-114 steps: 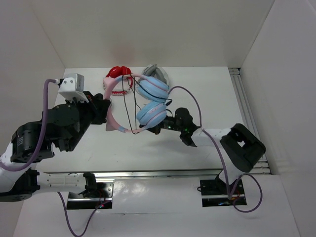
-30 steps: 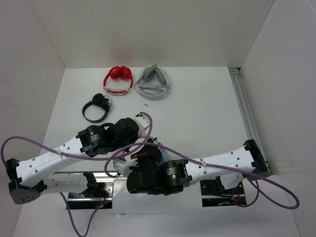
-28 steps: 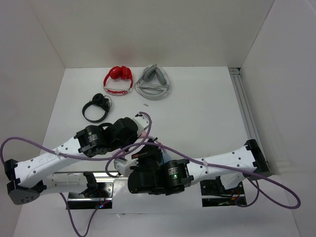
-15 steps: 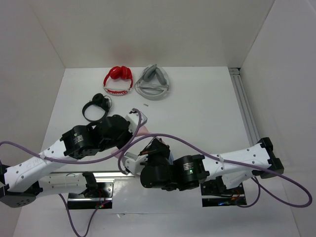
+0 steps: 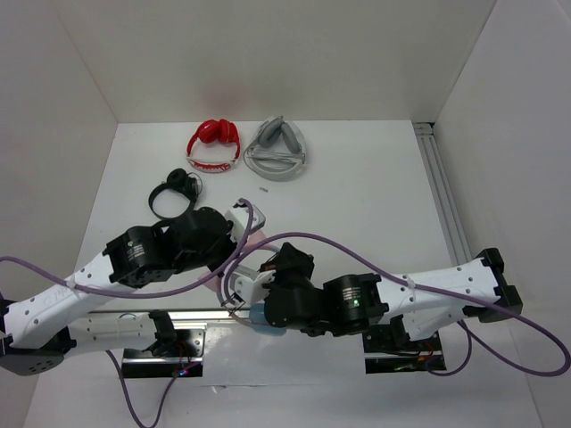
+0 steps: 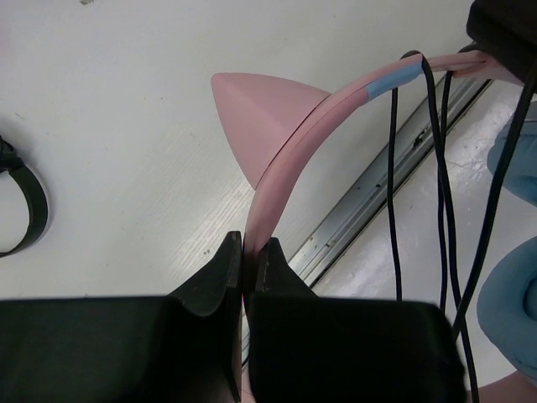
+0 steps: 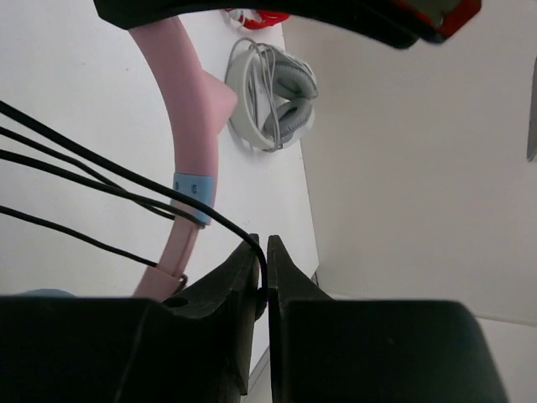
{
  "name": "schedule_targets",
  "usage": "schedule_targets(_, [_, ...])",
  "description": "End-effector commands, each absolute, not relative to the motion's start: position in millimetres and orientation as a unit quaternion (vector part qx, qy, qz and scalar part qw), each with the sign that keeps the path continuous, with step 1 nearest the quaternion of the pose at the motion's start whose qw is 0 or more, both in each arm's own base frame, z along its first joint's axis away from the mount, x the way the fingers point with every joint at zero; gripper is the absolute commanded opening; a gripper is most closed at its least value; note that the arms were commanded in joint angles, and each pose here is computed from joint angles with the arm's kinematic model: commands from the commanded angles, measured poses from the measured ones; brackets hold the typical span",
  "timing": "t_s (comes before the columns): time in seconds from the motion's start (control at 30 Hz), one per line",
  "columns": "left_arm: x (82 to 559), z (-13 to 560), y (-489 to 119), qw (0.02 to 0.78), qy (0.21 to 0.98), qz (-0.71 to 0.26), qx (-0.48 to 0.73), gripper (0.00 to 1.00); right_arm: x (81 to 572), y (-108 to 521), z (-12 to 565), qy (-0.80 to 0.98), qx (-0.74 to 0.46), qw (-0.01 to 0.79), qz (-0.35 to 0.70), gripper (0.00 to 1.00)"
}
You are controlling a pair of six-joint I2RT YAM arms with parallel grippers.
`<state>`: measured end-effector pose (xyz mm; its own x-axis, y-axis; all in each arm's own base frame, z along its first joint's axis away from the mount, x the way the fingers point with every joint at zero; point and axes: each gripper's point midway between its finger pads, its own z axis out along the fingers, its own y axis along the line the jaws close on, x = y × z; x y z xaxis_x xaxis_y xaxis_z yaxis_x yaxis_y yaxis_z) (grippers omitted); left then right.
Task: Wrap the headphones
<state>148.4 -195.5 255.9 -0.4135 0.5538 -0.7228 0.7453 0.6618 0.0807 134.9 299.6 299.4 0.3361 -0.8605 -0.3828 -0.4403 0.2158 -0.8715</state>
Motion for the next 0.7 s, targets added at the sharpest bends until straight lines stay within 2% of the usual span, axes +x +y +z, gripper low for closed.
schedule_targets(0.0, [137.2, 279.7, -193.8, 0.389, 0.814, -0.16, 0.401, 0.0, 152.5, 278.4, 324.3, 0.569, -0.542, 0.586, -0.2, 0.15])
schedule_targets(0.27, [134.8, 282.4, -189.5, 0.389, 0.814, -0.16, 0.401, 0.0, 161.8, 278.0, 311.8, 0.575, -0.546, 0.578, -0.194, 0.15])
schedule_targets(0.47, [134.0, 284.4, -188.2, 0.392, 0.812, -0.163, 0.4, 0.0, 168.8, 270.6, 316.6, 0.582, -0.53, 0.584, -0.198, 0.23])
schedule_targets(0.67, [141.7, 287.4, -180.8, 0.405, 0.82, -0.142, 0.378, 0.0, 177.3, 260.2, 314.4, 0.588, -0.522, 0.583, -0.203, 0.26])
